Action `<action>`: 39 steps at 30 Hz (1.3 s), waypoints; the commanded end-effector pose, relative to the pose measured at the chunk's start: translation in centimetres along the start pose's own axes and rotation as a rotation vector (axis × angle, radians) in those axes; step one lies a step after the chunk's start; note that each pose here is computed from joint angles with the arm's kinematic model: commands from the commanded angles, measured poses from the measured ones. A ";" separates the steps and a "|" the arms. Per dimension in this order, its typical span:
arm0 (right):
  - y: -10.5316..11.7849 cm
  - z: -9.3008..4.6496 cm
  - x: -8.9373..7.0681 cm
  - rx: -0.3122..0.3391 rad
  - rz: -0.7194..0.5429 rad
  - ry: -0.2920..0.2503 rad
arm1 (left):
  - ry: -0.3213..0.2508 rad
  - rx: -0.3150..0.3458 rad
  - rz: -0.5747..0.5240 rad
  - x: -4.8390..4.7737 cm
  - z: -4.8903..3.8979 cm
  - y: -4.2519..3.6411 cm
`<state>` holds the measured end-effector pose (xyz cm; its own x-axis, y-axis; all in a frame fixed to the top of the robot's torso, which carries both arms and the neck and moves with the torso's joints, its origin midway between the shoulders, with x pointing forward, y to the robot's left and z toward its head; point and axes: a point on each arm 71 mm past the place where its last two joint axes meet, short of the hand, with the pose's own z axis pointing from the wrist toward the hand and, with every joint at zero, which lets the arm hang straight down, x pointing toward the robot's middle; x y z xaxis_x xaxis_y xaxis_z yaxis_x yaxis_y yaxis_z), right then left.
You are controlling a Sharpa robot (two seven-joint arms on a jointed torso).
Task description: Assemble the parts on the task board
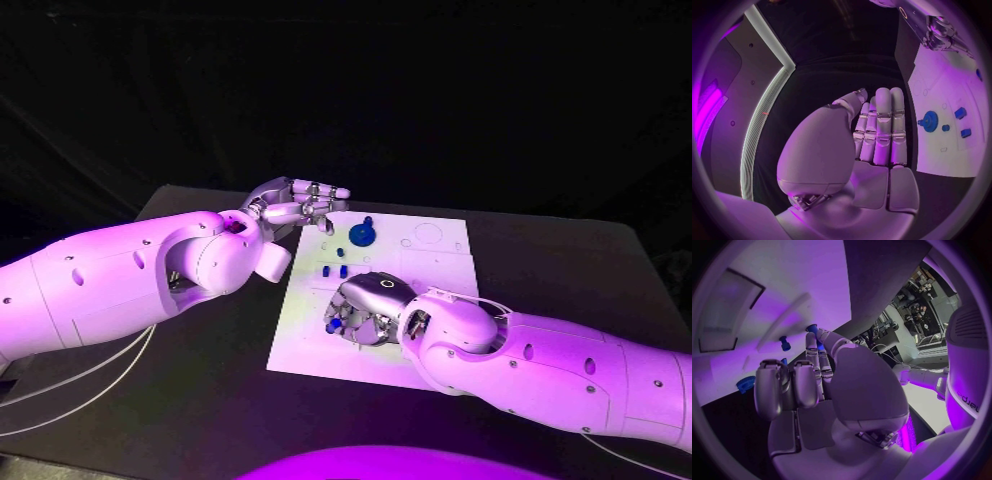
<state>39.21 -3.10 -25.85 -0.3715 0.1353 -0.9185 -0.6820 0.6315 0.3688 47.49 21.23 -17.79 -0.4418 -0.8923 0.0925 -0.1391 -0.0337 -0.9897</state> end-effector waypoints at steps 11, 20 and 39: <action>0.3 0.1 0.2 0.015 -0.024 -0.002 | 0.020 0.002 -0.010 0.30 0.05 -0.08; 0.1 -1.0 -0.4 0.029 -0.026 -0.063 | 0.020 -0.001 -0.010 0.22 0.03 -0.05; -7.5 -10.4 -6.2 0.345 0.226 -0.087 | 0.013 -0.008 -0.007 -0.17 -0.21 0.12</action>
<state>40.13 -16.33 -20.73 -0.3208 0.3094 -0.8952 -0.4453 0.7849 0.4308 47.44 21.71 -18.01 -0.4378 -0.8945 0.0902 -0.1490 -0.0267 -0.9885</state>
